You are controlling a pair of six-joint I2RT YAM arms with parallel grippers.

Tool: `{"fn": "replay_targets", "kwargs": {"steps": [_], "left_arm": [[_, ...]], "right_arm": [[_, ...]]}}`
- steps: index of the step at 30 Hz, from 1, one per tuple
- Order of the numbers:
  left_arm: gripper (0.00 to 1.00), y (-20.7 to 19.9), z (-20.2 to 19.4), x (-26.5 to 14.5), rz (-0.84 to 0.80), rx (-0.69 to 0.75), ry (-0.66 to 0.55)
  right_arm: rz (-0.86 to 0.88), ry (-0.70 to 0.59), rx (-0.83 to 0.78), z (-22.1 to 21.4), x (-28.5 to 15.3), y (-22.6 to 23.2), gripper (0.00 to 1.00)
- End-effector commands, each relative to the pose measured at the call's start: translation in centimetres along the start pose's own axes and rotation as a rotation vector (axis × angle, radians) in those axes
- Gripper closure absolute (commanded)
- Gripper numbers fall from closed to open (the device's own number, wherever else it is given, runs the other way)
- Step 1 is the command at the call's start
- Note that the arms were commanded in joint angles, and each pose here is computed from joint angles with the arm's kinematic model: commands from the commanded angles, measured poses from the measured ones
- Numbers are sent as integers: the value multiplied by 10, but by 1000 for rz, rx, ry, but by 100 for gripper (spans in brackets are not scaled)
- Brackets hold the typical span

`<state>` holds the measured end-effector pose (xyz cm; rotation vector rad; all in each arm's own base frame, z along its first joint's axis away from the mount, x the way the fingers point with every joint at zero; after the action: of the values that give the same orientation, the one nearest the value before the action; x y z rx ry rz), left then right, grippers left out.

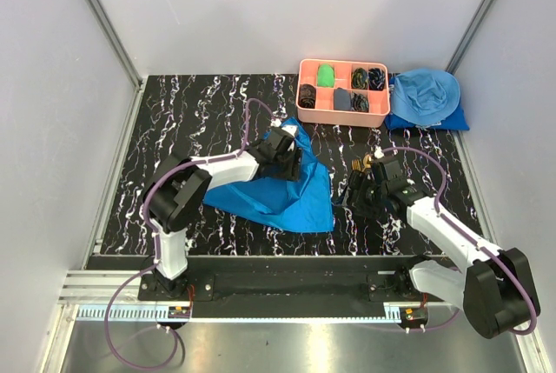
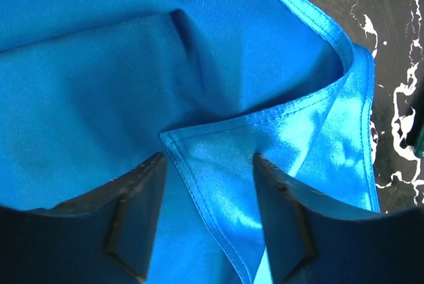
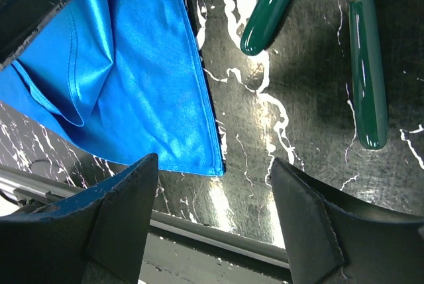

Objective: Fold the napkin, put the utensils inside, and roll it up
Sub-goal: Move the napkin to the centre of the board, then flatten the napkin out

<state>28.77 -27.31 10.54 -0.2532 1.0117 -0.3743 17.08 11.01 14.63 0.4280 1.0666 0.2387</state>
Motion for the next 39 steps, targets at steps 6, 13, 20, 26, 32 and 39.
{"fn": "replay_targets", "kwargs": {"steps": [6, 13, 20, 26, 32, 39], "left_arm": [[62, 5, 10, 17, 3, 6, -39], [83, 4, 17, 10, -15, 20, -72], [100, -1, 19, 13, -67, 32, -47], [100, -7, 24, -10, -119, 20, -120], [100, -9, 22, -40, -177, 23, -171], [51, -15, 32, -28, -230, 175, -154]], "right_arm": [[-19, -4, -15, 1, 2, 4, 23], [-37, 17, -28, -4, 7, 7, 23], [-53, 36, -36, -10, 13, 7, 23], [-43, 44, -30, -13, 16, 7, 23], [-41, 45, -34, -14, 16, 7, 22], [-28, 47, -33, -13, 16, 9, 21]]}}
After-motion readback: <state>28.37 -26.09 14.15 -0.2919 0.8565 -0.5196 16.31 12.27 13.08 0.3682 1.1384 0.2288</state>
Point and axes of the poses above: each gripper's point midway between its finger pads, its own x axis out along the fingers, its own y axis along the line the jaws close on, z = x × y, the point moved 10 cm from there along -x, back along the fingers, and after that the axes turned 9 degrees about -x, right-handed, at the moved point
